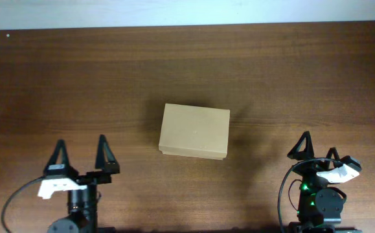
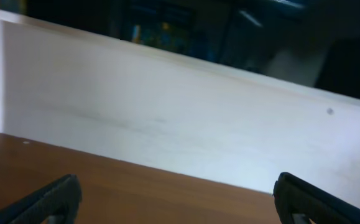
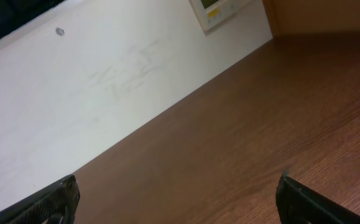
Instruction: Pack container
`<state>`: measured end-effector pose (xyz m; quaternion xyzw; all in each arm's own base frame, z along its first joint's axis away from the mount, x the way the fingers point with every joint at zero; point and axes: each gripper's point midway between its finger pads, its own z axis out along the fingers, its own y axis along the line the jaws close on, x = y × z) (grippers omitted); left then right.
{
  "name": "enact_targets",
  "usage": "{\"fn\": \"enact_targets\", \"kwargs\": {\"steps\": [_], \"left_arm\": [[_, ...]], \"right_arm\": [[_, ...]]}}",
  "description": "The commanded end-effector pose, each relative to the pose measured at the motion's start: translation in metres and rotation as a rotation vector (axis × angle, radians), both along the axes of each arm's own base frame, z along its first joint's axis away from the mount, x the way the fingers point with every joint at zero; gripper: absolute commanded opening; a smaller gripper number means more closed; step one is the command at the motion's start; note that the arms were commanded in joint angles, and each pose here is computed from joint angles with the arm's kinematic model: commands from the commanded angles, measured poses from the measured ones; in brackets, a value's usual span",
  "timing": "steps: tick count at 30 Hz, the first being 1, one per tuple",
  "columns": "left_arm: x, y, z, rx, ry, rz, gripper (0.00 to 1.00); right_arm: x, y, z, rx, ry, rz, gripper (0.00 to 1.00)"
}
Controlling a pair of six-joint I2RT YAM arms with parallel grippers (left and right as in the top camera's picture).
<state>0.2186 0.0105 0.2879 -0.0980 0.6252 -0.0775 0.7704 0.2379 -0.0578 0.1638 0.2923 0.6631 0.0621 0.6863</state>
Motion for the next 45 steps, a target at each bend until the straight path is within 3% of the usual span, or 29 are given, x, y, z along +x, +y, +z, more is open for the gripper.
{"fn": "enact_targets", "kwargs": {"steps": [1, 24, 45], "left_arm": [[0.005, -0.013, -0.014, 0.035, 0.010, -0.070, 0.99], [0.027, -0.011, -0.132, 0.018, 0.281, -0.069, 1.00], [0.028, -0.011, -0.134, 0.061, 0.292, -0.069, 0.99]], "right_arm": [[-0.001, -0.001, -0.002, -0.002, 0.006, -0.003, 0.99], [-0.001, -0.001, -0.002, -0.002, 0.006, -0.003, 0.99], [0.000, -0.001, -0.002, -0.002, 0.006, -0.002, 0.99]]}}
